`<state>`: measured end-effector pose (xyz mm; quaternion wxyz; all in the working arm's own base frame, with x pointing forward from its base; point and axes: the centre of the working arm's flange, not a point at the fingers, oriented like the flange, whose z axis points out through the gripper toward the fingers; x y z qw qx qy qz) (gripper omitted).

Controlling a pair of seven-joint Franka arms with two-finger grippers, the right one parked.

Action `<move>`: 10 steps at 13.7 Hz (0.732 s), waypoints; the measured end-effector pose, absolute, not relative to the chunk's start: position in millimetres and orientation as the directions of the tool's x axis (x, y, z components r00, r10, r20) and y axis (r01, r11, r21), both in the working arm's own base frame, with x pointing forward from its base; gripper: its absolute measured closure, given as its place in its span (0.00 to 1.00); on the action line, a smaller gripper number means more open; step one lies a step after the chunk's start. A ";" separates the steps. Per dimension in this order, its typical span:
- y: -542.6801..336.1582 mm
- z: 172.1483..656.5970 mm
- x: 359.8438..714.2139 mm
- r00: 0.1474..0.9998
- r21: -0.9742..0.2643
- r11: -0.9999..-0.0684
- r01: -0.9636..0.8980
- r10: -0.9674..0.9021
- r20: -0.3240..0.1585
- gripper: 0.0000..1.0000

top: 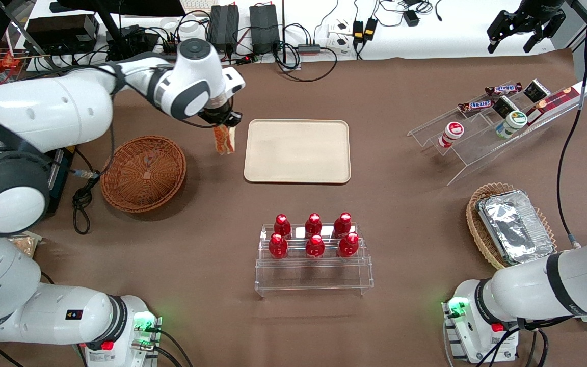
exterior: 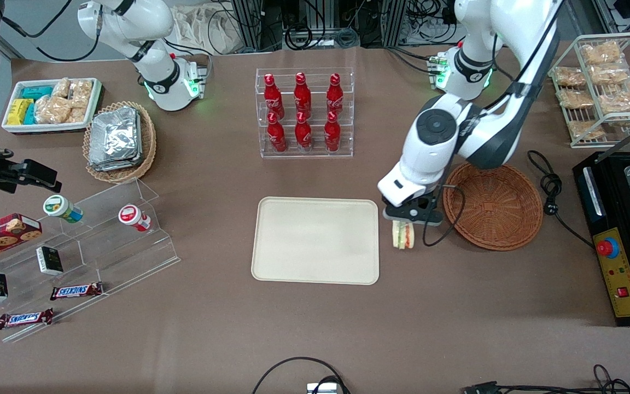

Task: Place sandwich from basket to tray
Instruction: 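Lift the sandwich and carry it toward the beige tray, then lower the sandwich onto the tray and open the left gripper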

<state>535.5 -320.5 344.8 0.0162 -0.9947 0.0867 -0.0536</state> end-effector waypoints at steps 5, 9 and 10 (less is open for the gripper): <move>-369.3 306.6 556.2 0.980 -0.022 -0.984 -0.175 -0.177 0.090 0.84; -393.3 275.5 560.6 0.979 -0.003 -0.980 -0.197 -0.197 0.061 0.84; -398.6 268.2 560.0 0.978 -0.004 -0.980 -0.201 -0.201 0.056 0.84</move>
